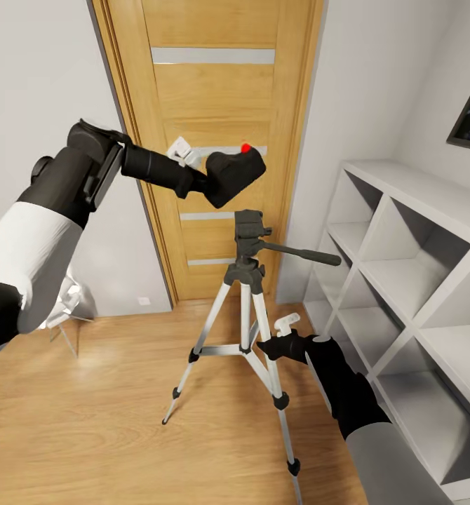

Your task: Attach the digital camera to the camera tripod in the bedroom.

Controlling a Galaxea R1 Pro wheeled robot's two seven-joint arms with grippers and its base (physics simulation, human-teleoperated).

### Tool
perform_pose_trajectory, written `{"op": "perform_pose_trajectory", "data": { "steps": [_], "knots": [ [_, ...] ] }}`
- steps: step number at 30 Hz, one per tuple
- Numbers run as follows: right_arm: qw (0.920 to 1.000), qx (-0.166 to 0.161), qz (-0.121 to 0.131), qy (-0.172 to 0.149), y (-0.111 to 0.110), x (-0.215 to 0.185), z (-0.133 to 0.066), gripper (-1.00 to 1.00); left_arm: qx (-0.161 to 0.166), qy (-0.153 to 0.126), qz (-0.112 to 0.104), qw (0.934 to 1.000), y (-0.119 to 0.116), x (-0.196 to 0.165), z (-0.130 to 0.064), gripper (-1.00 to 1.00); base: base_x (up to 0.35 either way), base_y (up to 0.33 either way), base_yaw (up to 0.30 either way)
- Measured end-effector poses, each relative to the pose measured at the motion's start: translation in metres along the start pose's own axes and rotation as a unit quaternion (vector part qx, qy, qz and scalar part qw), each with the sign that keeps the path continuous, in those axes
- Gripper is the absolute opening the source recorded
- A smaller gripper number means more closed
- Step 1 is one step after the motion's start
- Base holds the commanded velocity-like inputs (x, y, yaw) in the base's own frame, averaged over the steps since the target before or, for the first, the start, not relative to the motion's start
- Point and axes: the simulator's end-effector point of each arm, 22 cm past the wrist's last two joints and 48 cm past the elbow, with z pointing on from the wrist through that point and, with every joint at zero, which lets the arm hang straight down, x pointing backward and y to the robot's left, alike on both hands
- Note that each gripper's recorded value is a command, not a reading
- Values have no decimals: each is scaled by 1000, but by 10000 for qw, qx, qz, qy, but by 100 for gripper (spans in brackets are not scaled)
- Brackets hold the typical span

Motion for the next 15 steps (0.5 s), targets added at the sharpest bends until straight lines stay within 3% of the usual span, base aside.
{"op": "perform_pose_trajectory", "data": {
  "steps": [5, 15],
  "knots": [
    [10000, 10, 14, 87, -1, 8, 3, -100, 170, 303, 339, 9988, -8, 11, -1, -100, 0, 0, 0],
    [10000, 9, 8, 88, -1, 8, 3, -100, 249, 313, 546, 9977, -18, 3, 2, -100, 0, 0, 0]
  ]
}}
